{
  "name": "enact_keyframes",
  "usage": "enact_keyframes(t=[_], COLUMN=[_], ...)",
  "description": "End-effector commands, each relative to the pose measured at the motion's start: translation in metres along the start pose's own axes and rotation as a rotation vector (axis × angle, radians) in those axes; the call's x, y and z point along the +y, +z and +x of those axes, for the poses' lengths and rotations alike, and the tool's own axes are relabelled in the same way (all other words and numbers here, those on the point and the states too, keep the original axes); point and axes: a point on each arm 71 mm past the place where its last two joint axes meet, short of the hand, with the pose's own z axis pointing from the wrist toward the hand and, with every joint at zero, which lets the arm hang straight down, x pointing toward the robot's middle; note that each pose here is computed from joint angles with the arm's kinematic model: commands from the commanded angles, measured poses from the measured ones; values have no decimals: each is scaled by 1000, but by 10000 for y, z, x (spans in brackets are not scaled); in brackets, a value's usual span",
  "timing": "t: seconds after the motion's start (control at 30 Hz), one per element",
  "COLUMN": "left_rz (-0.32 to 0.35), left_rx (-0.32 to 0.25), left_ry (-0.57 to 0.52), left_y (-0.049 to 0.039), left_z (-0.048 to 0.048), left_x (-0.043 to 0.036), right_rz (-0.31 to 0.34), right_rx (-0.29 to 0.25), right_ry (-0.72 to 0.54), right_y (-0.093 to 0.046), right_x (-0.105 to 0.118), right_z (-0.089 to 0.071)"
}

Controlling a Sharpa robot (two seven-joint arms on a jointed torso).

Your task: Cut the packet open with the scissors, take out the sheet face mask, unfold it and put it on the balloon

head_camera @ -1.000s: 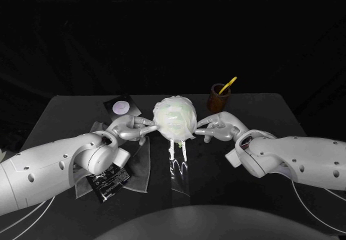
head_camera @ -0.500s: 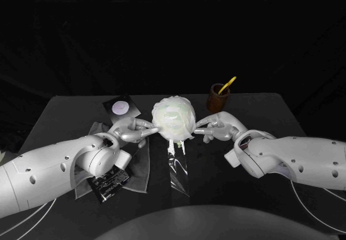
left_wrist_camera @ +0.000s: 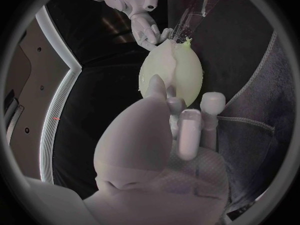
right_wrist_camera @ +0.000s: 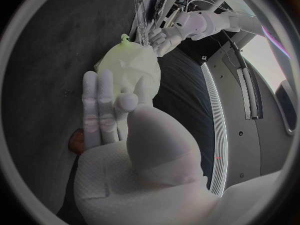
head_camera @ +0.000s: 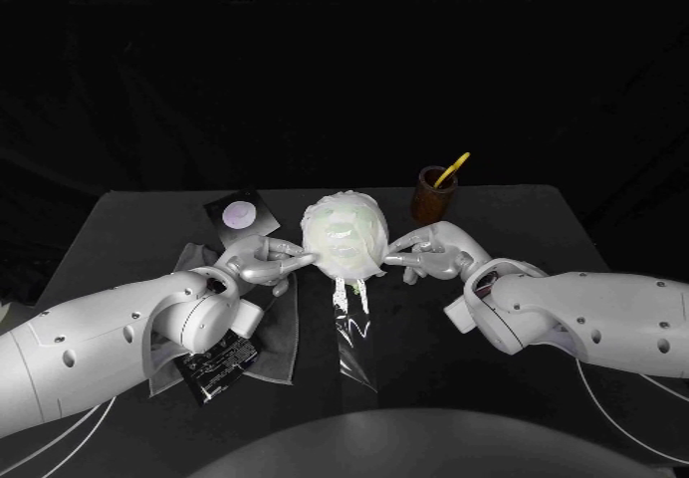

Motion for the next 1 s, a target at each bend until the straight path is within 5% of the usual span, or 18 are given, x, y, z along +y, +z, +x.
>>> enact_keyframes(t=[0.03, 1.0], left_rz=[-14, -32], left_rx=[-23, -18], left_ry=[-15, 1], left_y=[9, 22], left_z=[7, 53], left_x=[8, 11], right_rz=[-13, -12], right_rx=[-9, -13], right_ry=[-17, -54], right_y=[10, 72], right_x=[10, 20], right_z=[4, 50])
